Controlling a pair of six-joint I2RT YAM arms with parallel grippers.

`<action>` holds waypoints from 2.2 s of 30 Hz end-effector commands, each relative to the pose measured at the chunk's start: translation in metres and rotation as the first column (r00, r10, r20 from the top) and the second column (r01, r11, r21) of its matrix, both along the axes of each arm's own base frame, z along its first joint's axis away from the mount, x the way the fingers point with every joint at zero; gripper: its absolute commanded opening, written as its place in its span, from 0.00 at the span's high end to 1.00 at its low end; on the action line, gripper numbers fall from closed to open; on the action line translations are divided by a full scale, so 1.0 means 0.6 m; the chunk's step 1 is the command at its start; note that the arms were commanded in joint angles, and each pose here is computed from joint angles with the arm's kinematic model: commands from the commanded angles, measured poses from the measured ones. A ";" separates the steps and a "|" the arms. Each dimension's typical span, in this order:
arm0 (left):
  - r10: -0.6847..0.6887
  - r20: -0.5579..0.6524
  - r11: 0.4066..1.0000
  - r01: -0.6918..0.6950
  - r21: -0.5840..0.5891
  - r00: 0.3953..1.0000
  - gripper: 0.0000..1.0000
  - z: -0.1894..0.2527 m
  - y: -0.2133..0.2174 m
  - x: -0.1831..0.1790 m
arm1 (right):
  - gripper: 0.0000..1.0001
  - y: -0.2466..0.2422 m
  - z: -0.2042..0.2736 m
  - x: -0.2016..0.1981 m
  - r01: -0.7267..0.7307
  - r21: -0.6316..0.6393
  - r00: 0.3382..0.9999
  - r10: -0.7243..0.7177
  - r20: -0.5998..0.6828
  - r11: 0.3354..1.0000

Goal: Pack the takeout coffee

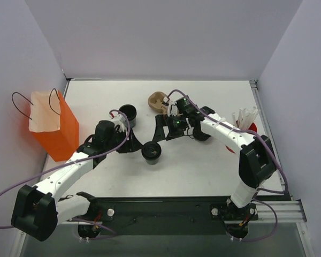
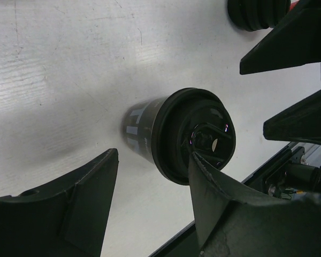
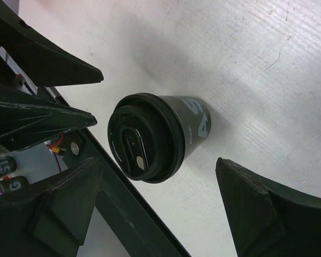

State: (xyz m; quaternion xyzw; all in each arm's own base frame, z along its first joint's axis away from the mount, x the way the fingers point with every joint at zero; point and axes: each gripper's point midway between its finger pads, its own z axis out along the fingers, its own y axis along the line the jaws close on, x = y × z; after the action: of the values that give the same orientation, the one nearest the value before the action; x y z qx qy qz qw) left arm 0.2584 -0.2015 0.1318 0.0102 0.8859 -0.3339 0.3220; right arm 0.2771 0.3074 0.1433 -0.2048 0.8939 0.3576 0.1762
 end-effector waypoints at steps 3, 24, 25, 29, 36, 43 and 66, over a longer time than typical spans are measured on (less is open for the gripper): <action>-0.017 0.064 0.998 0.021 -0.066 0.998 0.36 0.017 -0.014 0.012 | 0.11 0.015 -0.018 -0.013 -0.103 0.008 0.993 0.103 -0.054 0.995; -0.050 0.016 0.990 0.051 -0.132 0.999 0.37 -0.030 -0.028 -0.010 | 0.48 0.008 -0.127 -0.048 -0.098 -0.037 0.990 0.093 -0.107 0.995; -0.052 0.026 0.990 0.055 -0.133 0.998 0.37 -0.024 -0.027 -0.010 | 0.49 0.007 -0.125 -0.047 -0.093 -0.037 0.991 0.089 -0.099 0.995; -0.073 0.032 0.988 0.077 -0.137 0.997 0.35 -0.019 -0.026 -0.025 | 0.50 0.008 -0.123 -0.050 -0.087 -0.018 0.993 0.085 -0.086 0.996; -0.078 0.015 0.979 0.080 -0.190 0.997 0.33 -0.037 -0.038 -0.024 | 0.50 0.022 -0.118 -0.052 -0.139 0.025 0.986 0.141 -0.089 0.990; -0.082 0.004 0.956 0.080 -0.282 0.997 0.34 -0.047 -0.058 -0.021 | 0.51 0.026 -0.111 -0.054 -0.159 0.030 0.984 0.161 -0.078 0.987; -0.001 -0.036 0.928 -0.012 -0.372 0.999 0.35 -0.041 -0.069 -0.017 | 0.61 0.027 -0.132 -0.056 -0.162 0.023 0.983 0.164 -0.082 0.986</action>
State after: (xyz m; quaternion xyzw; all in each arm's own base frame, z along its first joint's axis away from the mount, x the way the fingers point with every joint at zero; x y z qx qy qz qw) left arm 0.2441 -0.2379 0.0983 -0.0598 0.8214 -0.4885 0.2883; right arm 0.2512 0.3286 0.0909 -0.2468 0.8675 0.4126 0.1278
